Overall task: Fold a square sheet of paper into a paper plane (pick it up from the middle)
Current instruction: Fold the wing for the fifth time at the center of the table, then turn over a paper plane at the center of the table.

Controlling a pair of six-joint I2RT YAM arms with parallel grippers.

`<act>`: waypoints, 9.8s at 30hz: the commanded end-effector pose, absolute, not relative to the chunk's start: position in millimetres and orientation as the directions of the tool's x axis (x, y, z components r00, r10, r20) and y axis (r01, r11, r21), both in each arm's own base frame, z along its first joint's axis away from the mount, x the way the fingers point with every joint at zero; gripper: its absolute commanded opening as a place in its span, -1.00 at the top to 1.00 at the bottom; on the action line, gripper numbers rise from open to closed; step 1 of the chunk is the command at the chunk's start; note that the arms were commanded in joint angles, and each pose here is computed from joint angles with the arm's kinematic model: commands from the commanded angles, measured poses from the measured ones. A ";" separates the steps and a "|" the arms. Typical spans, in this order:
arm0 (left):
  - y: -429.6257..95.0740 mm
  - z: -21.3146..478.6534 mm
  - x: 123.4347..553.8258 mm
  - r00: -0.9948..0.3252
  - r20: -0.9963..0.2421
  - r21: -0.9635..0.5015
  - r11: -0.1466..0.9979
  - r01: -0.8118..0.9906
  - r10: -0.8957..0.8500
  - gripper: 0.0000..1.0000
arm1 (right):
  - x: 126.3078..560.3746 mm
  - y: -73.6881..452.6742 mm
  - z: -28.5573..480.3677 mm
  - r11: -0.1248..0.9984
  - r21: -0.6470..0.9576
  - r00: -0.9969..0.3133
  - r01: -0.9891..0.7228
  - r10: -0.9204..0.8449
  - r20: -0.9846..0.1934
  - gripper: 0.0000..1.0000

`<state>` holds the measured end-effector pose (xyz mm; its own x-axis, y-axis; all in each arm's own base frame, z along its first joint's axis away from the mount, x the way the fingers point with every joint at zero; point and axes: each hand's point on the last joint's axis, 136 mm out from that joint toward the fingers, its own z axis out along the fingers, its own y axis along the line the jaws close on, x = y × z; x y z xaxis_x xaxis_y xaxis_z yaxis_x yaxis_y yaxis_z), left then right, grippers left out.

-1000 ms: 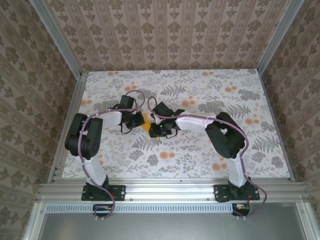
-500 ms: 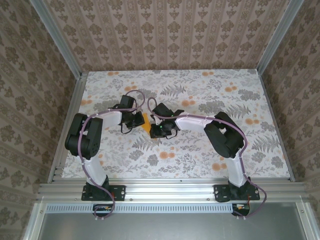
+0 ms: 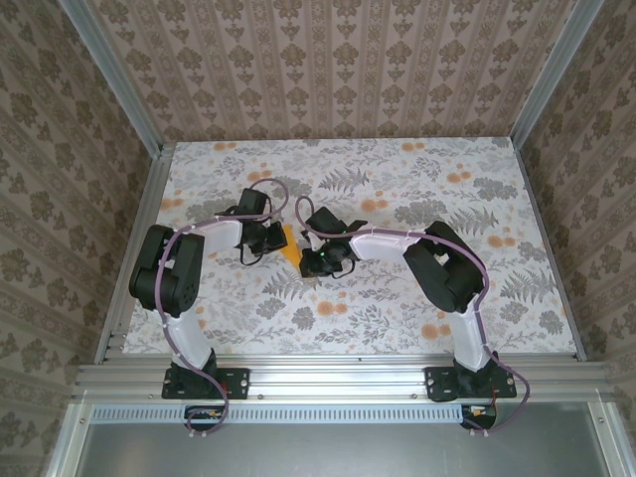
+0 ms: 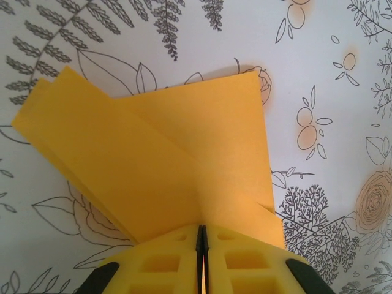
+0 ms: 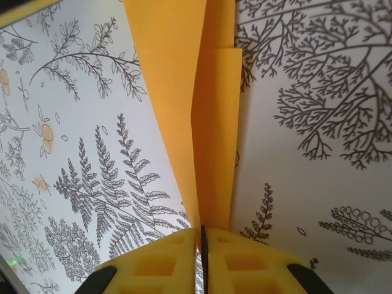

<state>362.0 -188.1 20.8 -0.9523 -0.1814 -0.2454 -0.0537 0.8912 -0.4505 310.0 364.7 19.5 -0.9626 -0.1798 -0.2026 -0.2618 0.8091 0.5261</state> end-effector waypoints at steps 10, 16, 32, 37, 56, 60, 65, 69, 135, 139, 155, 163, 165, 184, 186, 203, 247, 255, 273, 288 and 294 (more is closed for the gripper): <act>-196.0 56.7 356.3 -0.932 -0.317 -0.519 0.854 0.016 -0.175 0.50 | 305.2 356.0 -5.7 0.745 0.655 -0.992 -0.125 -0.084 -0.094 0.89; -210.8 65.4 340.5 -0.924 -0.313 -0.655 0.755 0.042 -0.221 0.36 | 309.1 357.4 -3.5 0.697 0.712 -0.996 -0.083 -0.046 -0.071 0.89; -239.9 52.3 309.9 -0.944 -0.260 -0.770 0.633 0.075 -0.204 0.66 | 313.9 355.0 -8.1 0.659 0.752 -1.000 -0.010 0.001 -0.014 0.93; -238.8 39.9 300.3 -0.952 -0.232 -0.766 0.641 0.052 -0.200 0.68 | 315.7 354.1 -7.2 0.646 0.764 -1.000 0.016 0.016 0.008 0.93; -225.2 4.9 295.7 -0.965 -0.173 -0.655 0.755 -0.035 -0.196 0.82 | 325.7 351.0 29.8 0.661 0.745 -0.993 -0.094 -0.012 -0.115 0.64; -222.9 -1.0 292.9 -0.970 -0.149 -0.633 0.772 -0.058 -0.194 0.83 | 324.6 346.1 39.4 0.706 0.691 -0.982 -0.153 -0.030 -0.186 0.64; -221.9 -6.7 289.4 -0.973 -0.125 -0.623 0.779 -0.076 -0.195 0.85 | 318.8 360.2 43.1 0.713 0.674 -0.975 -0.194 -0.066 -0.210 0.70; -220.8 -7.5 288.9 -0.973 -0.118 -0.618 0.782 -0.084 -0.198 0.86 | 318.9 367.7 38.2 0.707 0.684 -0.980 -0.180 -0.065 -0.190 0.77; -214.0 -14.5 289.8 -0.975 -0.106 -0.566 0.818 -0.103 -0.196 0.87 | 296.1 350.0 -1.9 0.783 0.614 -0.995 -0.099 -0.068 -0.074 0.79; -213.6 -14.8 289.9 -0.976 -0.106 -0.561 0.822 -0.101 -0.193 0.87 | 280.0 338.4 -8.8 0.788 0.613 -0.998 -0.060 -0.058 -0.023 0.80; -222.4 1.1 298.1 -0.974 -0.132 -0.594 0.801 -0.072 -0.186 0.83 | 306.5 360.4 41.2 0.706 0.689 -0.983 -0.163 -0.057 -0.173 0.69; -222.8 -1.2 298.1 -0.974 -0.125 -0.594 0.801 -0.078 -0.187 0.84 | 315.0 373.7 21.8 0.699 0.700 -0.988 -0.147 -0.063 -0.144 0.72; -222.7 -1.4 297.7 -0.975 -0.125 -0.593 0.801 -0.077 -0.186 0.84 | 312.8 371.4 12.3 0.712 0.689 -0.990 -0.132 -0.064 -0.124 0.73; -228.8 12.7 307.9 -0.971 -0.153 -0.606 0.794 -0.053 -0.182 0.83 | 302.3 355.6 62.4 0.689 0.693 -0.970 -0.210 -0.057 -0.238 0.71; -228.9 10.4 306.5 -0.972 -0.146 -0.605 0.794 -0.058 -0.182 0.83 | 307.0 360.3 54.7 0.697 0.690 -0.974 -0.197 -0.057 -0.221 0.71; -228.4 10.8 307.9 -0.972 -0.150 -0.598 0.800 -0.056 -0.180 0.83 | 298.1 354.9 -10.6 0.764 0.639 -0.996 -0.086 -0.044 -0.082 0.77; -168.3 83.9 367.8 -0.921 -0.365 -0.196 0.978 -0.066 -0.135 -0.41 | 360.5 232.8 93.0 0.895 0.446 -0.840 -0.025 0.223 -0.495 -0.99; -173.6 60.7 377.9 -0.936 -0.313 -0.153 0.981 -0.115 -0.159 -0.05 | 357.2 222.9 95.6 0.898 0.440 -0.819 -0.029 0.231 -0.525 -1.00; -252.4 115.8 367.2 -0.898 -0.423 -0.613 0.768 0.184 -0.122 0.90 | 349.3 219.2 106.3 0.888 0.459 -0.822 -0.009 0.255 -0.509 -0.87; -286.3 122.3 337.5 -0.872 -0.479 -0.721 0.611 0.327 -0.099 0.91 | 342.5 220.8 110.1 0.900 0.436 -0.815 0.023 0.269 -0.513 -0.73; -278.3 82.9 338.5 -0.906 -0.394 -0.727 0.656 0.204 -0.155 0.91 | 338.7 235.1 101.9 0.917 0.399 -0.841 0.013 0.226 -0.492 -0.55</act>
<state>338.2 -283.0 102.5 -0.8926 -0.1215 -0.4341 0.2665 0.6344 -0.7256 337.8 230.2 102.6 -0.8346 0.2415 -0.4951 0.0048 0.9019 0.4319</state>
